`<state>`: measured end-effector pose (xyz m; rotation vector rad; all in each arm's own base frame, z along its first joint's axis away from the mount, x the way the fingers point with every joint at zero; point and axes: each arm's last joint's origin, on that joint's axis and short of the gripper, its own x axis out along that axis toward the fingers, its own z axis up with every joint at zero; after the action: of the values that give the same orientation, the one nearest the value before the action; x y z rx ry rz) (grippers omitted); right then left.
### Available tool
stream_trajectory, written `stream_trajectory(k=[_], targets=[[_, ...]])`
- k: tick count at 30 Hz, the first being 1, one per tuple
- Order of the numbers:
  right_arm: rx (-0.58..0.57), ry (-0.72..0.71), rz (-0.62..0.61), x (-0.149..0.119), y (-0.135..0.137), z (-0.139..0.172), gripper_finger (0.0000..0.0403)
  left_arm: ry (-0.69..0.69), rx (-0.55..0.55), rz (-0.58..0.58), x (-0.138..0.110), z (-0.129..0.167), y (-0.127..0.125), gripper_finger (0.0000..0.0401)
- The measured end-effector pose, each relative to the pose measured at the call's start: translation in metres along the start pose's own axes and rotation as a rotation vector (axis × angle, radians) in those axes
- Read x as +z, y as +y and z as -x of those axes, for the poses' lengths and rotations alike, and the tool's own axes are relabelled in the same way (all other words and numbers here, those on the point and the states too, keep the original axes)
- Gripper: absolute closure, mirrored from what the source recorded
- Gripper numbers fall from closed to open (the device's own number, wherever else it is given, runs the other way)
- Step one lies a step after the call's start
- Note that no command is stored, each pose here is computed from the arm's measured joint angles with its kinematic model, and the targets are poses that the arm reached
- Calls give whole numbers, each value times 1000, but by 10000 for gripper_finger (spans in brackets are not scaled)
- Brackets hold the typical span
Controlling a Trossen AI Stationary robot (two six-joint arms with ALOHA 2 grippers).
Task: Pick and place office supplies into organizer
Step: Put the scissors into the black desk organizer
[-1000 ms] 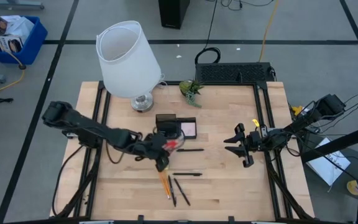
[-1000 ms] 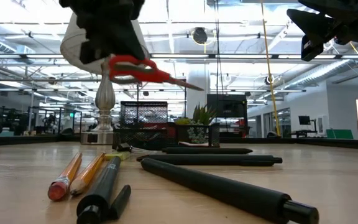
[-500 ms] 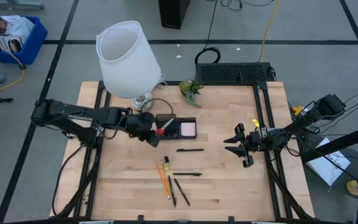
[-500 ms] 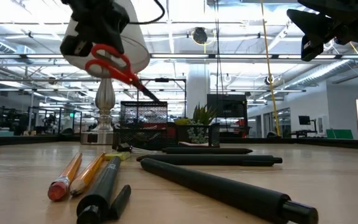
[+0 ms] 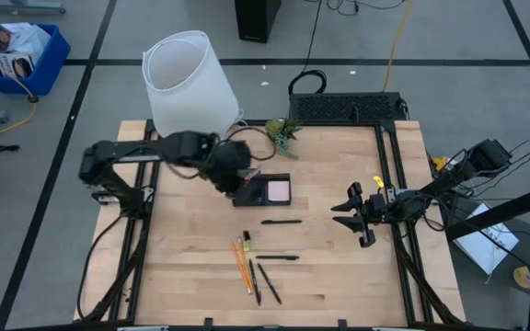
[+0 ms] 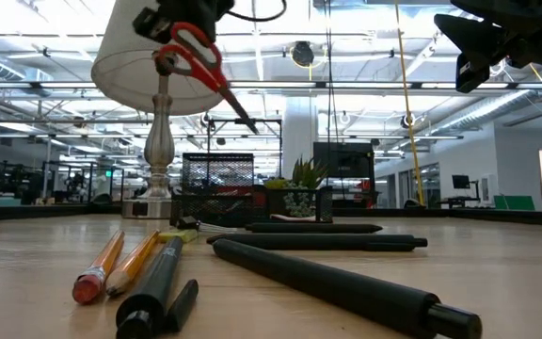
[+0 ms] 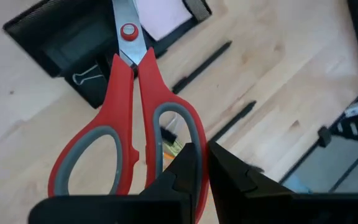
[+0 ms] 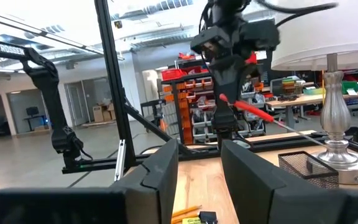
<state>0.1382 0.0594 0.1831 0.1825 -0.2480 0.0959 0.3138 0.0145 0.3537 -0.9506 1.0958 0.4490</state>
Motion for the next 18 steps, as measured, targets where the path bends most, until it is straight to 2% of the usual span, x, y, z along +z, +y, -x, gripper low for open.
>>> stream_trajectory(k=[4, 9, 13, 18], targets=[[0, 0, 0, 0, 0, 0, 285, 82, 43, 14, 25, -2, -6, 370], [0, 0, 0, 0, 0, 0, 288, 240, 129, 72, 48, -10, -3, 370], [0, 0, 0, 0, 0, 0, 286, 228, 109, 69, 59, -8, -5, 370], [0, 0, 0, 0, 0, 0, 285, 222, 93, 78, 56, 0, -6, 370]])
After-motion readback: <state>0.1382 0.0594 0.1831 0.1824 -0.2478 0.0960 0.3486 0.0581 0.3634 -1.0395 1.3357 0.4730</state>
